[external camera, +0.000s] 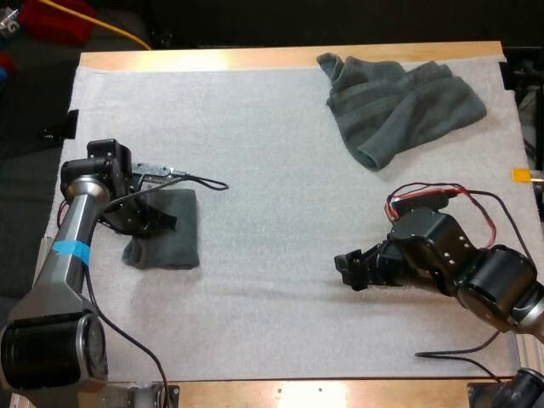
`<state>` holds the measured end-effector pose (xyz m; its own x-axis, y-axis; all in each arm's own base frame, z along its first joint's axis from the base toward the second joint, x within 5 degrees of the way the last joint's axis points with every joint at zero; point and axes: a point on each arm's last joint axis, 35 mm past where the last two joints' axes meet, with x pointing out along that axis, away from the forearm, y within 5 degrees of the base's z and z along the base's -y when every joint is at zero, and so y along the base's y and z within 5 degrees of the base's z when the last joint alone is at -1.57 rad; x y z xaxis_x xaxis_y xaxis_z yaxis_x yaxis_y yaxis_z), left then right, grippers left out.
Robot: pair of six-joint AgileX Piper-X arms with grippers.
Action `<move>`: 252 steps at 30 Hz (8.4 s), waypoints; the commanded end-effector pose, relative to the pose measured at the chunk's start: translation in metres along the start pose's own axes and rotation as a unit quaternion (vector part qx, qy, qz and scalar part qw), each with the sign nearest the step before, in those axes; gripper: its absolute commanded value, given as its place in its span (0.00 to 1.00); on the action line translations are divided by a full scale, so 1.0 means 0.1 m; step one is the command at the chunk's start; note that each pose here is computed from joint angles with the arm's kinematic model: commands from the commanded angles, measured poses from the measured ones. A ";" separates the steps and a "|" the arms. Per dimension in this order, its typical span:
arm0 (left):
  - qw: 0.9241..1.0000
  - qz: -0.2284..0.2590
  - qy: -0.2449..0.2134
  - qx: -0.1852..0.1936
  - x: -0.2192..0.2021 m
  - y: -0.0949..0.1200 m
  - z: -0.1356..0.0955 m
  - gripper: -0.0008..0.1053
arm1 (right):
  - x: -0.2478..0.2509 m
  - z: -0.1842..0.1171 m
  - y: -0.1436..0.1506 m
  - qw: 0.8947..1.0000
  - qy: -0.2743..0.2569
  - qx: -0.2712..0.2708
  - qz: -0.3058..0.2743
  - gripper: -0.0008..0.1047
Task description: Pick towel from pile, fold and stack
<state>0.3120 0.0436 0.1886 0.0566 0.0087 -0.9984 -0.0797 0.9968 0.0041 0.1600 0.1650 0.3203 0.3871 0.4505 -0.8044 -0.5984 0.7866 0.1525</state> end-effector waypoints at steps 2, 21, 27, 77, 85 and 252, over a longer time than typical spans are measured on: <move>1.000 0.018 -0.009 0.005 -0.05 0.02 0.01 0.01 | -0.03 0.00 0.01 1.000 -0.001 -0.001 0.006 0.77; 0.990 0.143 -0.004 0.003 -0.05 0.10 0.02 0.65 | -0.03 0.00 0.01 1.000 -0.001 -0.002 0.006 0.77; 0.977 0.212 -0.017 -0.036 -0.14 0.15 0.00 0.66 | -0.03 0.00 0.01 1.000 -0.001 -0.002 0.006 0.77; 0.978 -0.041 -0.194 -0.065 -1.45 -0.08 -0.78 0.66 | -0.04 0.00 0.03 1.000 0.002 -0.002 0.028 0.77; 0.980 -0.024 -0.184 -0.069 -1.08 -0.06 -0.65 0.66 | -0.04 0.00 0.03 1.000 0.002 -0.002 0.028 0.77; 0.861 -0.103 -0.494 0.061 -1.58 -0.23 -3.22 0.66 | -1.12 -1.72 -0.50 0.907 -0.295 0.093 -0.287 0.77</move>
<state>-0.0193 -0.0063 0.3239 0.8767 -0.1597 -0.4537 0.1286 0.9868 -0.0989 0.0255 0.0023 0.3009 0.9336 0.0470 -0.3552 -0.0694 0.9963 -0.0506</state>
